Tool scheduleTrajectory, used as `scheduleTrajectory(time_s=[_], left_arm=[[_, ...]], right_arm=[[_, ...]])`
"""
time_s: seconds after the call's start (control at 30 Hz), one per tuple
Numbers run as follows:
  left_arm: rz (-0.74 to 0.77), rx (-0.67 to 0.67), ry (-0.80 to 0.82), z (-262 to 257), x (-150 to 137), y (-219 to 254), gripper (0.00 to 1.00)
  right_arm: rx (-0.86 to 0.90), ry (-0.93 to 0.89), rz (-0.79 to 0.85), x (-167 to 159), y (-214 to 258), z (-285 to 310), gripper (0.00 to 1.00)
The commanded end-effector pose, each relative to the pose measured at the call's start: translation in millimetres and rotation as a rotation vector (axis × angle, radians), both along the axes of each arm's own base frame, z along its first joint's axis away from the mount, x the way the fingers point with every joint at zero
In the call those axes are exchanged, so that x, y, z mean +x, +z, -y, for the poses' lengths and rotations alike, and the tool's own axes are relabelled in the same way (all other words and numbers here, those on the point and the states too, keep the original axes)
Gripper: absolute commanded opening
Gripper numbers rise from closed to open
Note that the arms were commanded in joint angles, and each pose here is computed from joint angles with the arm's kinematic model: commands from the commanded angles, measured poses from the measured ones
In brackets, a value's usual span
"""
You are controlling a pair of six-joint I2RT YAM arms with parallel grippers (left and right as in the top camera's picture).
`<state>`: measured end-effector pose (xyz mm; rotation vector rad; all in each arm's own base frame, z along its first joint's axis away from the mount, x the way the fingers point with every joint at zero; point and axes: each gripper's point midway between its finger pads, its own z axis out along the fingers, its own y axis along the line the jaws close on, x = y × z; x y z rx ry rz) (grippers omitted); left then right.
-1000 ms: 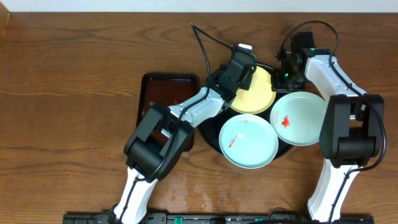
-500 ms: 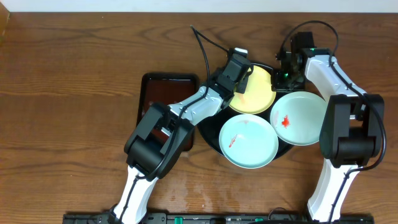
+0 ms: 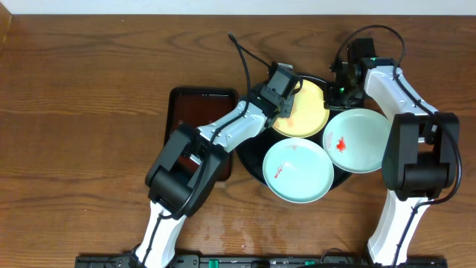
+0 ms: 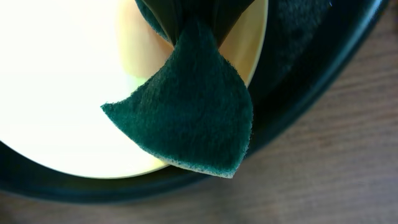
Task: Clean dirty plates on tray and stack at the side
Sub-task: 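Scrub the yellow plate surface with the sponge in left gripper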
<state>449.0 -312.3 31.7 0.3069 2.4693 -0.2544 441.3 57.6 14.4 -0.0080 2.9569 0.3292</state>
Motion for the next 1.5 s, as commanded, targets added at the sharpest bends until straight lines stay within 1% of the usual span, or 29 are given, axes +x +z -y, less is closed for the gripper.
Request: scheduleTrajectory(time_s=[0.0,0.2,0.3,0.4,0.53,0.63,0.83,1.03,1.33,1.47], left_arm=[[-0.071,-0.060,-0.011,4,-15,5,0.08],[-0.168,-0.146,0.013,10,-32,14,0.08],[-0.218,-0.148,0.036,7,-40,8,0.08],[-0.250,-0.147,0.053,5,-46,5,0.08],[-0.297,-0.202,0.046,14,-53,6,0.08],[-0.324,-0.236,0.083,16,-55,6,0.08],[-0.324,-0.278,0.122,21,-52,10,0.08],[-0.309,-0.309,0.106,29,-49,14,0.08],[-0.314,-0.282,0.087,34,-56,7,0.08],[-0.256,-0.229,0.136,24,-47,3,0.08]], right_arm=[[-0.023,-0.027,-0.010,-2,-1,2,0.01],[-0.023,-0.026,-0.012,-3,-2,2,0.01],[-0.023,-0.026,-0.013,-3,-2,2,0.01],[-0.023,-0.026,-0.013,-3,-2,2,0.01],[-0.023,-0.027,-0.014,-3,-2,2,0.01],[-0.023,-0.026,-0.014,-3,-2,2,0.01],[-0.016,-0.025,-0.016,-4,-1,1,0.01],[-0.016,-0.025,-0.016,-4,-1,1,0.01],[-0.016,-0.025,-0.016,-4,-1,1,0.01],[-0.016,-0.025,-0.016,-4,-1,1,0.01]])
